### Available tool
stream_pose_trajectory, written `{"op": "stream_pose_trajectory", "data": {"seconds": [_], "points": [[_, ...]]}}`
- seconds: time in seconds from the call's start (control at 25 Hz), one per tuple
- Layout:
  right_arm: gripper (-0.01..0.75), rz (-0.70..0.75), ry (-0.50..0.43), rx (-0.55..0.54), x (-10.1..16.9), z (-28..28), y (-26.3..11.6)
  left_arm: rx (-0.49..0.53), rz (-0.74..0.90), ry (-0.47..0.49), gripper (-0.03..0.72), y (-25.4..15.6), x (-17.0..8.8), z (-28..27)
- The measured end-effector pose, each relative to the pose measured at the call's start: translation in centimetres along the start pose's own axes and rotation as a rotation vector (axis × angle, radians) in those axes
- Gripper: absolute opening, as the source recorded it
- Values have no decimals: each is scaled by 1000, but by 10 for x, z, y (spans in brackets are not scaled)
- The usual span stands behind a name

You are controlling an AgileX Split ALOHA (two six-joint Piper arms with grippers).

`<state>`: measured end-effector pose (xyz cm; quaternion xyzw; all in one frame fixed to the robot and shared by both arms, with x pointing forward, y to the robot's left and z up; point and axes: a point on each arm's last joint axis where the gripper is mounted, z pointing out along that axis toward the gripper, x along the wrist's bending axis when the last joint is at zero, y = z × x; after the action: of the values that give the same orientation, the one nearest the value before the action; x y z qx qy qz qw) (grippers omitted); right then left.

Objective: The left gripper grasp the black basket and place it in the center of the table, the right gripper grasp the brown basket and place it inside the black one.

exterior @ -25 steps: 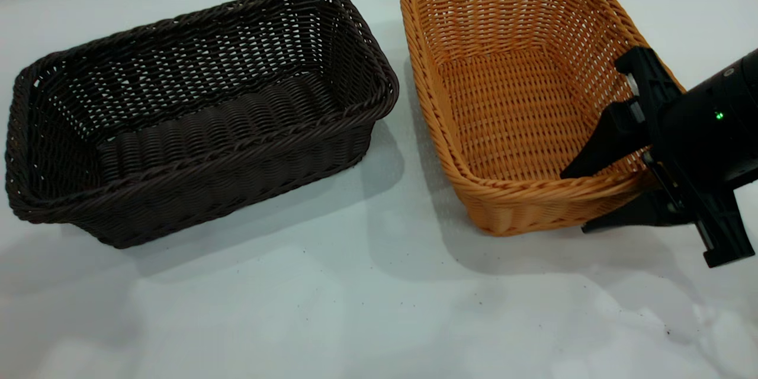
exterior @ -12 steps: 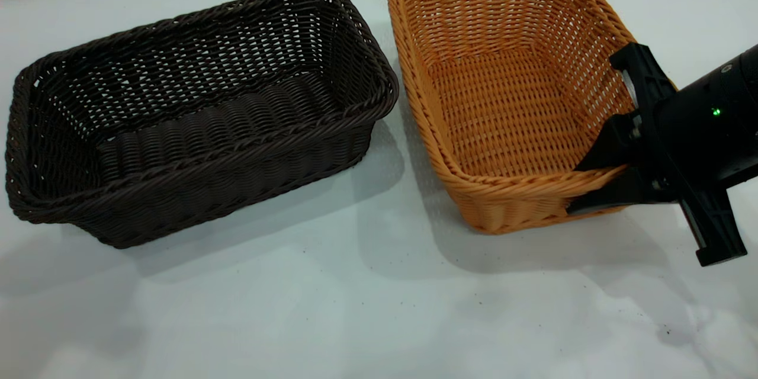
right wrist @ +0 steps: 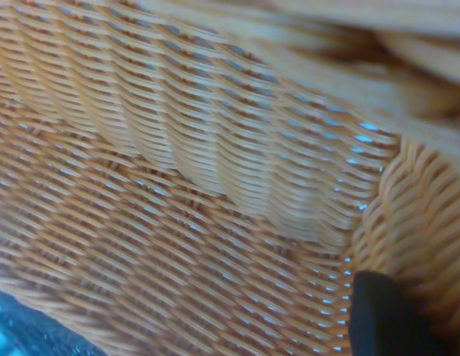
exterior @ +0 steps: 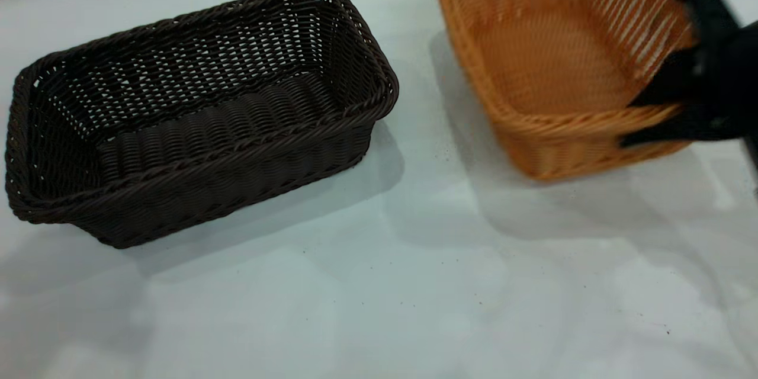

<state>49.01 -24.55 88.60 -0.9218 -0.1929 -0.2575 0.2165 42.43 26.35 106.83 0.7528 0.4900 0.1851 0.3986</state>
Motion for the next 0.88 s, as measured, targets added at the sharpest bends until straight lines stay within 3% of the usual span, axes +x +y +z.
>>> {"op": "stream_pose_trajectory", "data": {"seconds": [0.28,0.48,0.88], "points": [[114,-145,61,-33,3,-46,21,99,113,-88,426,-9,-10,24],[114,-339,106,-22,6,-76,23,168,144,-140,426,-14,-14,42],[113,-761,243,-36,59,-134,0,242,163,-112,426,-22,-4,67]]}}
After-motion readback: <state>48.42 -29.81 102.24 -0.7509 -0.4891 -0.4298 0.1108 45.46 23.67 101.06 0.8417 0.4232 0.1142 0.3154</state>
